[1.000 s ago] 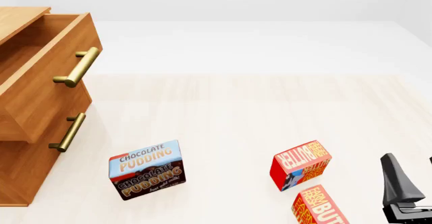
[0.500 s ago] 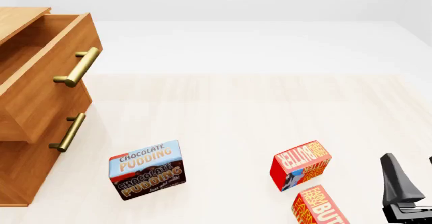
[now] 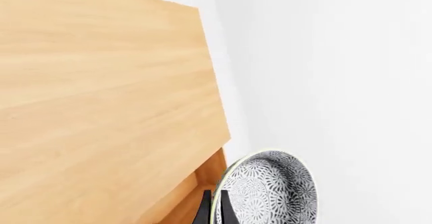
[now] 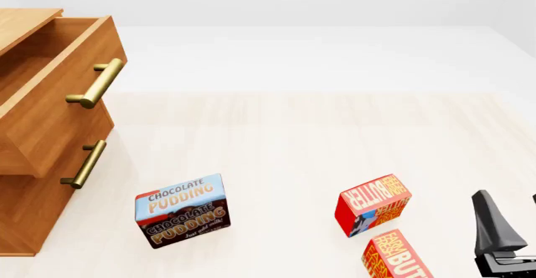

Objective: Put the bowl in the top drawer of the cabinet.

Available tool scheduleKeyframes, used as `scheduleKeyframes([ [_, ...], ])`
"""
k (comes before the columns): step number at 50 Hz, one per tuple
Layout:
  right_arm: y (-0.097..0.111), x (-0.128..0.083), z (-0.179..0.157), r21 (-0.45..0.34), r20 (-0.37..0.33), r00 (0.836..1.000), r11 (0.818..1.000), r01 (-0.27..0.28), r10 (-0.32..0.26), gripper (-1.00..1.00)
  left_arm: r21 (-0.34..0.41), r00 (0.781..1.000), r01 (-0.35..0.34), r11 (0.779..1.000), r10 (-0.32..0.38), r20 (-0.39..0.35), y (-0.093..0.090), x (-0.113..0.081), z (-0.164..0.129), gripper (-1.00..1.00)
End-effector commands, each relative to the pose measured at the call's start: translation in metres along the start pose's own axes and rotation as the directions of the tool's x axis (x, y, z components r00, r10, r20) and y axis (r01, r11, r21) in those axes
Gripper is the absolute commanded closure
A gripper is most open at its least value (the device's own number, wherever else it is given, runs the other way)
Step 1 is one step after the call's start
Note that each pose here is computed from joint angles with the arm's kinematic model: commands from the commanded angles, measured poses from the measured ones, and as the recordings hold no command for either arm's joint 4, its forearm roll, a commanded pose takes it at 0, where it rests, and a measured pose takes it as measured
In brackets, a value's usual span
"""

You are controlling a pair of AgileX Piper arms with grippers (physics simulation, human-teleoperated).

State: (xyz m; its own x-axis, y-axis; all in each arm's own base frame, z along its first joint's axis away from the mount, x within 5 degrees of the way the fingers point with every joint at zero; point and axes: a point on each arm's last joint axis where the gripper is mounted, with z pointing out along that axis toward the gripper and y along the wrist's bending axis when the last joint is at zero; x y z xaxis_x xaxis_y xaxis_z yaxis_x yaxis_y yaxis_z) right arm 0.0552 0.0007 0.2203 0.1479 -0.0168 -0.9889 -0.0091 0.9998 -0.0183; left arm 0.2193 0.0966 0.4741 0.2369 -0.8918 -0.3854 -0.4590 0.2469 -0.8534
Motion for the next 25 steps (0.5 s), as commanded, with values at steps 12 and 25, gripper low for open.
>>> scheduleKeyframes([
  [12, 0.000, 0.000, 0.000, -0.002, 0.001, 1.000, 1.000, -0.001, 0.001, -1.00, -0.161, 0.997, -0.053, 0.986, 0.043, -0.069, -0.009, -0.008, 0.006, 1.00],
  [25, 0.000, 0.000, 0.000, -0.002, 0.002, 1.000, 1.000, -0.003, 0.003, -1.00, -0.225, 0.997, -0.061, 0.972, 0.050, -0.055, -0.015, -0.027, 0.021, 1.00],
])
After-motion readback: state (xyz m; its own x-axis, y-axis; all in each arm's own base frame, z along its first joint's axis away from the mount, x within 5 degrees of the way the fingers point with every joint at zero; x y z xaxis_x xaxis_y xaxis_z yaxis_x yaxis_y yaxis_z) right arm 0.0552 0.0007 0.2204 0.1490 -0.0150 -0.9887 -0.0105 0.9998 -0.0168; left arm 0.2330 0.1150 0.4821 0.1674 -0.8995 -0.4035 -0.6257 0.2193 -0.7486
